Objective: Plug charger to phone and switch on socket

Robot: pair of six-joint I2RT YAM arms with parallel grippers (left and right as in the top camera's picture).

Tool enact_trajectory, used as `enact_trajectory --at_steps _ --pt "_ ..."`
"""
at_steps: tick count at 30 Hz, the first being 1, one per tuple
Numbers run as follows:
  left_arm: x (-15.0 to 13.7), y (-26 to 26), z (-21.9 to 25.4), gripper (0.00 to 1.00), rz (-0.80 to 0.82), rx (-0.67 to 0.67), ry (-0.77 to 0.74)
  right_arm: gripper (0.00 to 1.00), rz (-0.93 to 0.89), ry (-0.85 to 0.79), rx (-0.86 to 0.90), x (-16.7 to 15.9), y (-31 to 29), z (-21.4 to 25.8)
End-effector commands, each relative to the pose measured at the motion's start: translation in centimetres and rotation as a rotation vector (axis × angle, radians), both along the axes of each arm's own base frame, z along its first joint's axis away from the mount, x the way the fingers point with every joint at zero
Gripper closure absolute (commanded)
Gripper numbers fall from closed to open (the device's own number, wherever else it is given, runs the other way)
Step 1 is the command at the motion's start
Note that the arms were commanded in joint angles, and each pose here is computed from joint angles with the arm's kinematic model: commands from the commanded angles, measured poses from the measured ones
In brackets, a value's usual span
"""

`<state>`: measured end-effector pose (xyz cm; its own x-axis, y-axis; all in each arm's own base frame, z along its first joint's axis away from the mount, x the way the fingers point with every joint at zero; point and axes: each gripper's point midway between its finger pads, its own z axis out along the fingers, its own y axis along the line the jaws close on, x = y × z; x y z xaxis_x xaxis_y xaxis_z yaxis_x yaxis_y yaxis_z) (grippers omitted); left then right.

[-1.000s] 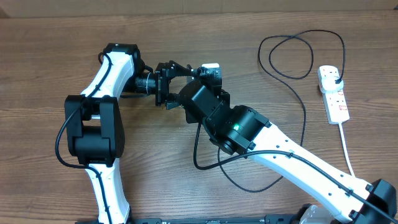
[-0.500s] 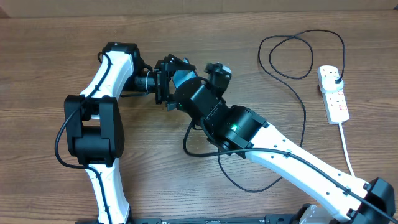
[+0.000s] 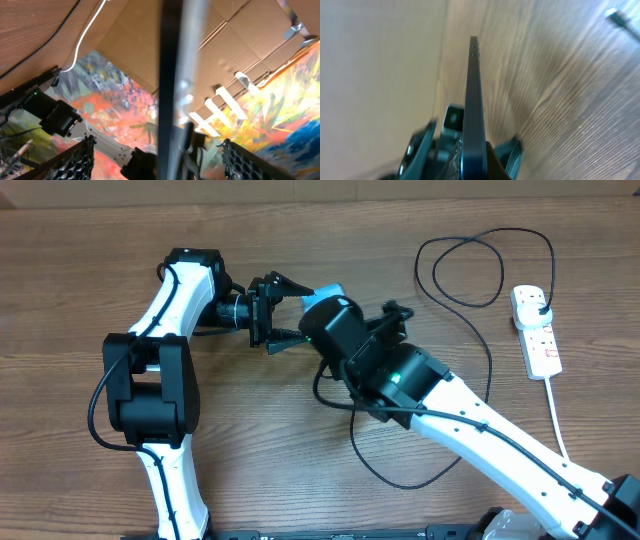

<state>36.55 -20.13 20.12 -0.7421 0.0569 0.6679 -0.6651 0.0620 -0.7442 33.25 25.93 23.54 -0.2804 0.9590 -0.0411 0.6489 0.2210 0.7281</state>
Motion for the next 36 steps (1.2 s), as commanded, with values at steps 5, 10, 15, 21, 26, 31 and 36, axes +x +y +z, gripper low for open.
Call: enact_trajectory --at_steps 5,10,15,21,26,31,36 --pt "0.2 -0.3 0.5 0.24 0.003 -0.008 0.096 0.96 -0.136 -0.046 0.121 0.9 -1.6 2.8" --pt "0.2 -0.3 0.5 0.24 0.003 -0.005 0.133 0.96 -0.136 -0.037 0.111 1.1 -1.4 2.2" --pt "0.3 -0.3 0.5 0.24 0.003 -0.004 0.142 0.96 -0.120 0.004 0.149 0.9 -0.2 1.3" --pt "0.8 -0.3 -0.4 0.22 -0.010 0.018 0.072 0.96 -0.103 0.006 0.150 0.5 0.3 1.3" --pt "1.0 -0.3 -1.2 0.24 -0.020 0.062 0.115 0.96 -0.101 0.014 0.140 0.5 0.4 0.9" --pt "1.1 -0.6 -1.3 0.24 -0.024 0.063 0.117 0.96 -0.102 0.039 0.112 0.8 0.8 -0.6" --pt "1.1 -0.9 -1.4 0.24 -0.031 0.065 0.117 0.96 -0.100 0.017 0.138 1.2 1.3 -0.1"
